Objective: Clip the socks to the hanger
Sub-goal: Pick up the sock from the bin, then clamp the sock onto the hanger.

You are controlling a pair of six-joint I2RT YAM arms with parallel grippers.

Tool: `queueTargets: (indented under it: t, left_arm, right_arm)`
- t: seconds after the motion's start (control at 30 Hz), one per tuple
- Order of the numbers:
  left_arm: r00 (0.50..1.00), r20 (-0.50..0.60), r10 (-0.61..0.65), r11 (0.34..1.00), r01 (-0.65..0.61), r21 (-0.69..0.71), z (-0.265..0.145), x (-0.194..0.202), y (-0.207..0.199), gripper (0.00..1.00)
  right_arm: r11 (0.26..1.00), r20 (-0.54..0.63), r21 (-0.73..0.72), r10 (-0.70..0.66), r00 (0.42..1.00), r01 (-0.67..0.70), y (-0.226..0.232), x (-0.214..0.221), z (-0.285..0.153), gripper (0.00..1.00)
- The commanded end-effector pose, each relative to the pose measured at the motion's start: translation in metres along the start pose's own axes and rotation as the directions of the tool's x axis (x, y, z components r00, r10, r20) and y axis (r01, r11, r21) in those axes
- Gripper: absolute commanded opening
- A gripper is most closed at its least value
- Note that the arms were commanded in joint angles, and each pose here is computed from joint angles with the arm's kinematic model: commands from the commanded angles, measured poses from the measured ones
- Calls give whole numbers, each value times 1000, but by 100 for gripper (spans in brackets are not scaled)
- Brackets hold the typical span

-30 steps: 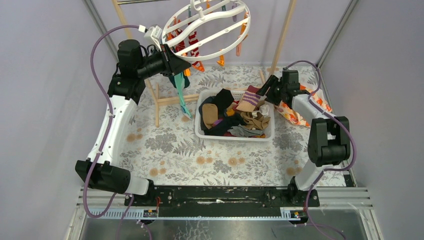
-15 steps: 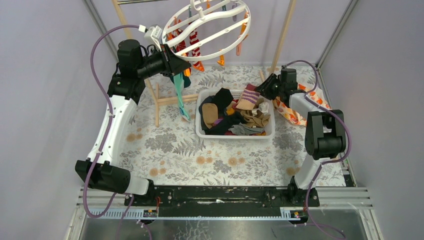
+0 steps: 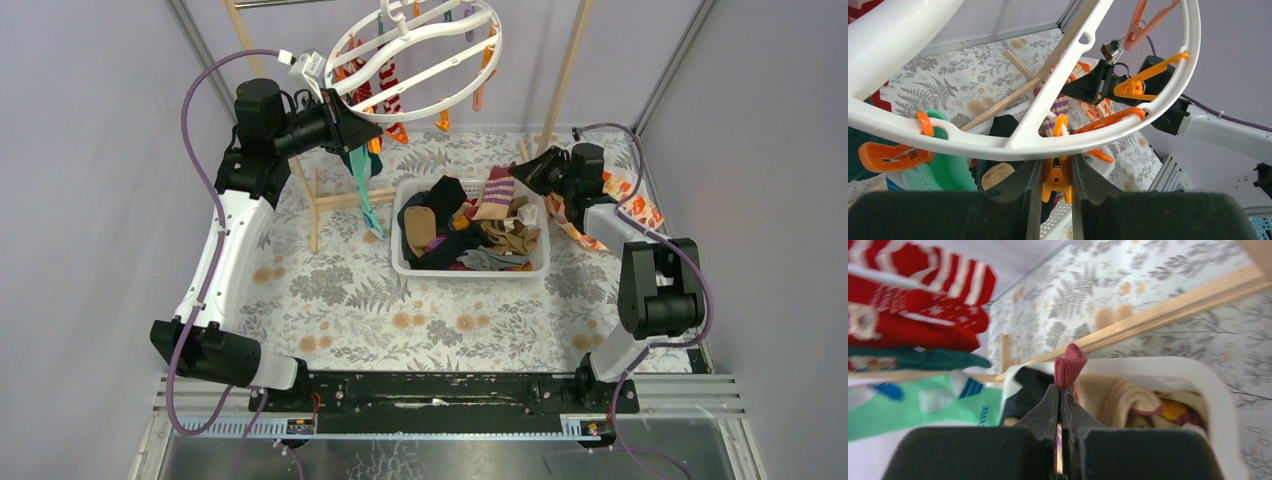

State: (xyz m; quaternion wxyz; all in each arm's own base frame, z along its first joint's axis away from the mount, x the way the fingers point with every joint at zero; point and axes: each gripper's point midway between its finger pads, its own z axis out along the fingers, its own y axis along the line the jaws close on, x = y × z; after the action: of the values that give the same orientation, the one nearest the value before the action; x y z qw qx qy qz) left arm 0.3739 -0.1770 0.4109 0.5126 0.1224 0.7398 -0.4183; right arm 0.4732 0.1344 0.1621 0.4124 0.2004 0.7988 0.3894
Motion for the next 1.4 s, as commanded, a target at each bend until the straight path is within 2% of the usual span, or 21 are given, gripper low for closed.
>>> queueTargets:
  t: [0.0,0.27,0.43,0.57,0.7,0.8,0.97,1.07,1.37]
  left_arm:
    - [1000,-14,-2,1000,3,12,0,4,1,3]
    - [1000,-15,-18,1000,18,25,1,5,-1,3]
    - [1000,-9,-24,999,25,40,1,1,-5,3]
    - [999,-8,-32,998,33,46,2,1,-6,3]
    - [999,-7,-39,998,39,53,2,0,-7,3]
    - [999,-5,-45,997,45,62,2,-1,-10,3]
    - [998,-5,-60,994,61,91,1,-2,-16,2]
    - [997,-8,-76,991,76,108,1,-2,-19,2]
    - [995,-17,-101,980,102,168,-1,-3,-30,2]
  right_arm:
    - [939,114,-318,-97,989,129,94,-25,-45,0]
    - [782,148,-560,-232,961,275,194,-4,-109,0]
    - [645,175,-689,-296,939,331,259,8,-158,0]
    - [537,191,-770,-320,928,344,293,22,-195,0]
    - [447,158,-848,-301,940,286,309,37,-217,0]
    - [406,88,-892,-281,956,201,311,57,-216,0]
    - [386,-25,-918,-283,959,90,312,101,-189,0]
    - [349,-95,-937,-276,956,8,315,123,-176,0]
    - [278,-207,-950,-219,954,-142,328,147,-147,0]
